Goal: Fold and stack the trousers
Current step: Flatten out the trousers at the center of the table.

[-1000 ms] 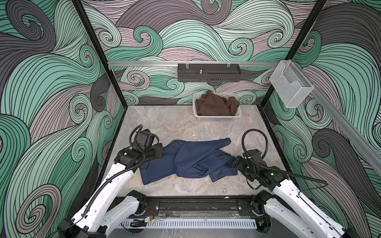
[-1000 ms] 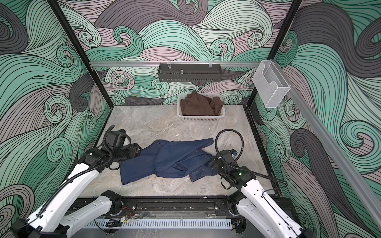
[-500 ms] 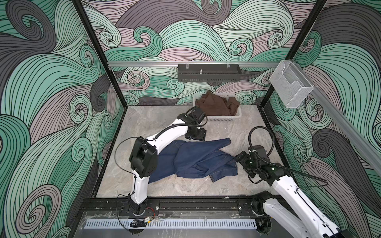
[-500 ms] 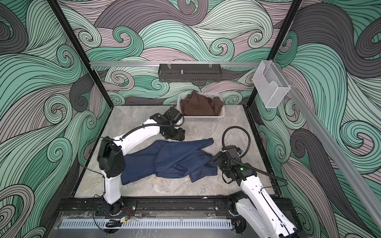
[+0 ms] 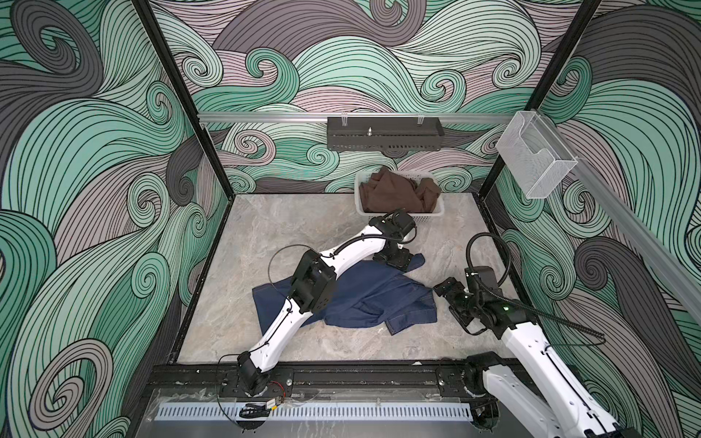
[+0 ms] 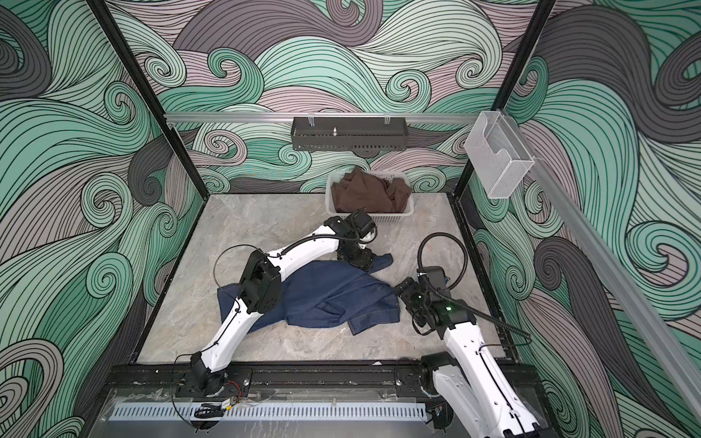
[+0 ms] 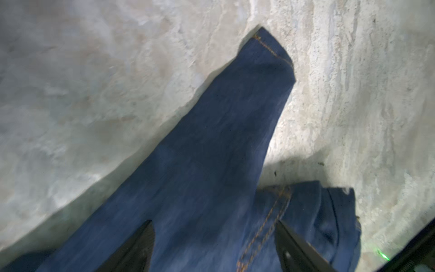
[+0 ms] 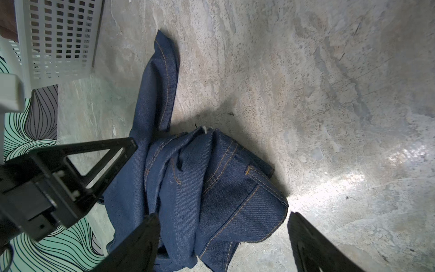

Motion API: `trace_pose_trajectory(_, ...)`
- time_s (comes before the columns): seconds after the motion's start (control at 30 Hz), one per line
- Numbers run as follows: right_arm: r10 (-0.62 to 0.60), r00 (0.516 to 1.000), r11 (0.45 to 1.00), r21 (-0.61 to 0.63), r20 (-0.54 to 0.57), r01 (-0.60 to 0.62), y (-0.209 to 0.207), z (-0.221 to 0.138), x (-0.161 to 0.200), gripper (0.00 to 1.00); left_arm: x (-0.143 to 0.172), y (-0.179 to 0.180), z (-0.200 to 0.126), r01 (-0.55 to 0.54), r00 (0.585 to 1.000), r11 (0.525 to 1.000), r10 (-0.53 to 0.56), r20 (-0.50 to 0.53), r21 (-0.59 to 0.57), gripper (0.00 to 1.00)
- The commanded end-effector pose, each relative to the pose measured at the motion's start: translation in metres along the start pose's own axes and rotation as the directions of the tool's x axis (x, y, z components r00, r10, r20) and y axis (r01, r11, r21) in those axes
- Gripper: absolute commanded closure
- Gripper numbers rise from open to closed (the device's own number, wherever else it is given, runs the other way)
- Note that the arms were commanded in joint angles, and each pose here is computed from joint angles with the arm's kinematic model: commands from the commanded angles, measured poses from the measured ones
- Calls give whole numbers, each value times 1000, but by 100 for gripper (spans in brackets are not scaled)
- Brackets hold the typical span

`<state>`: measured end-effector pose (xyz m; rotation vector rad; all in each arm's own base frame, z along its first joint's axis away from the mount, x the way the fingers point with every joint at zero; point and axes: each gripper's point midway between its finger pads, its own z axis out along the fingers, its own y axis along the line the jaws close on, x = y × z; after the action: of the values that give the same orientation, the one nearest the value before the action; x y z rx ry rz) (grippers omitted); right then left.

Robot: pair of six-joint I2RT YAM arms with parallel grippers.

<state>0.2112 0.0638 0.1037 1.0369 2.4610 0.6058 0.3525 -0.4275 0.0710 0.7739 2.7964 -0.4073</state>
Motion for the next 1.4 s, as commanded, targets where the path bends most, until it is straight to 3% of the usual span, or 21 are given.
trace_pose_trajectory(0.0,-9,1000,1000,-15,-20,9,2,-1,2,16,7,5,19,-12,999,1000,11,-47,-26,19)
trace_pose_trajectory(0.07,-7,1000,1000,-20,-24,6,2,-1,3,17,6,5,25,-15,999,1000,14,-41,-27,22)
trace_pose_trajectory(0.13,-5,1000,1000,-26,-28,4,3,-2,3,17,3,7,25,-24,999,999,23,-31,-32,32)
trace_pose_trajectory(0.17,-4,999,1000,-27,-33,3,3,-2,5,17,1,8,24,-24,999,999,23,-24,-29,42)
trace_pose_trajectory(0.27,-3,999,1000,-30,-46,2,2,-3,7,18,-8,14,8,-12,1000,1000,12,0,-23,89)
trace_pose_trajectory(0.3,-3,999,1000,-31,-49,2,2,-4,8,18,-11,16,-6,-5,1000,1000,5,9,-26,100)
trace_pose_trajectory(0.43,-9,998,999,-32,-63,7,1,-6,12,18,-28,31,-87,59,991,998,-55,121,-33,100)
trace_pose_trajectory(0.53,-21,997,999,-27,-77,19,-1,-9,15,19,-38,43,-172,106,942,994,-105,318,11,100)
trace_pose_trajectory(0.67,-23,996,999,-42,-91,20,1,-13,19,19,-17,87,-280,212,803,976,-207,559,56,100)
trace_pose_trajectory(0.8,-33,994,998,-57,-99,28,4,-17,24,19,46,154,-362,403,633,913,-332,699,69,100)
trace_pose_trajectory(1.0,-72,991,996,-58,-110,66,12,-17,33,22,148,213,-437,621,419,782,-390,820,55,100)
trace_pose_trajectory(1.07,-94,989,994,-61,-117,87,15,-14,38,23,167,217,-452,646,388,761,-386,837,52,100)
trace_pose_trajectory(1.23,-128,984,991,-58,-125,121,24,-2,48,27,196,216,-468,684,365,729,-383,849,34,100)
trace_pose_trajectory(1.37,-121,985,991,-72,-127,112,35,9,48,33,229,223,-486,753,331,657,-335,882,-33,100)
